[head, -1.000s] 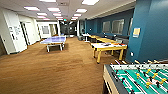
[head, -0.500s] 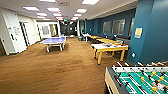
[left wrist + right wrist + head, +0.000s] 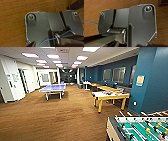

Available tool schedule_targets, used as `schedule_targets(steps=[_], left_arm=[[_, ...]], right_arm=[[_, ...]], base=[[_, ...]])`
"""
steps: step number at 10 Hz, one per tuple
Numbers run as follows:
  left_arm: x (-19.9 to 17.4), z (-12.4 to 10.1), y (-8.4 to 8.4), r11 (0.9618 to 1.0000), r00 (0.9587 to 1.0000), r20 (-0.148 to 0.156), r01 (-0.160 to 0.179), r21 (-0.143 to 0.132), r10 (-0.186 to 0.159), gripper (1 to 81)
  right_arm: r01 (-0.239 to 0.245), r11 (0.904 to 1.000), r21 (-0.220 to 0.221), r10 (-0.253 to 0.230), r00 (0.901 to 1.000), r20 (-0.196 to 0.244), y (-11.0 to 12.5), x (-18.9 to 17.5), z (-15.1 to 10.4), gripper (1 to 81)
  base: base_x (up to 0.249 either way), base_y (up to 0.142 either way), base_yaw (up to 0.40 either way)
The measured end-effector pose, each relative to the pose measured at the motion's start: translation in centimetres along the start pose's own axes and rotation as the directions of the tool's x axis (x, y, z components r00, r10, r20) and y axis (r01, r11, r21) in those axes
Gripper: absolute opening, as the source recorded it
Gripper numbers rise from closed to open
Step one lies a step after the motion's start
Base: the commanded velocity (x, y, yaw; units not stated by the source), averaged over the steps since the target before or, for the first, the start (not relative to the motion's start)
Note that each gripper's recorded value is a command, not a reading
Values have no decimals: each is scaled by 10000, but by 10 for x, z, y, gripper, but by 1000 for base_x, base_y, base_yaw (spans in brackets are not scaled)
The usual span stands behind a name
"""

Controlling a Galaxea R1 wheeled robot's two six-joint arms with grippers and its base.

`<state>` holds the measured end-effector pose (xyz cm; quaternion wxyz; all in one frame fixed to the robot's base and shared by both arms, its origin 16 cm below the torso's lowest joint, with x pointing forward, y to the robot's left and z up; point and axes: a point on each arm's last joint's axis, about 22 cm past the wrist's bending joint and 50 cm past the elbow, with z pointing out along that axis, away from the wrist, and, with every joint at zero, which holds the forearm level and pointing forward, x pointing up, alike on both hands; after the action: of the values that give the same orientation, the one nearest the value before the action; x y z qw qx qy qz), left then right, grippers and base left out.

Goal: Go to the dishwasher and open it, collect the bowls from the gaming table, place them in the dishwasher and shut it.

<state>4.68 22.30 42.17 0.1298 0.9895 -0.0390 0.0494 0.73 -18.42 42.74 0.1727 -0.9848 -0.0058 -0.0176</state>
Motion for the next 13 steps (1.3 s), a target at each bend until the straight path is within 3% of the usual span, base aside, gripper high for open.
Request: schedule_targets(steps=[2, 13], left_arm=[[-9, 0, 1, 10000, 9999, 113, 21, -12, -21, 811], [-5, 1, 3, 10000, 10000, 59, 10, -37, -9, 811]], right_arm=[[-26, 10000, -2, 26, 10000, 91, 0, -8, 0, 811], [-7, 10000, 22, 7, 10000, 40, -2, -4, 1, 811]], base=[[192, 0, 0], [191, 11, 0]])
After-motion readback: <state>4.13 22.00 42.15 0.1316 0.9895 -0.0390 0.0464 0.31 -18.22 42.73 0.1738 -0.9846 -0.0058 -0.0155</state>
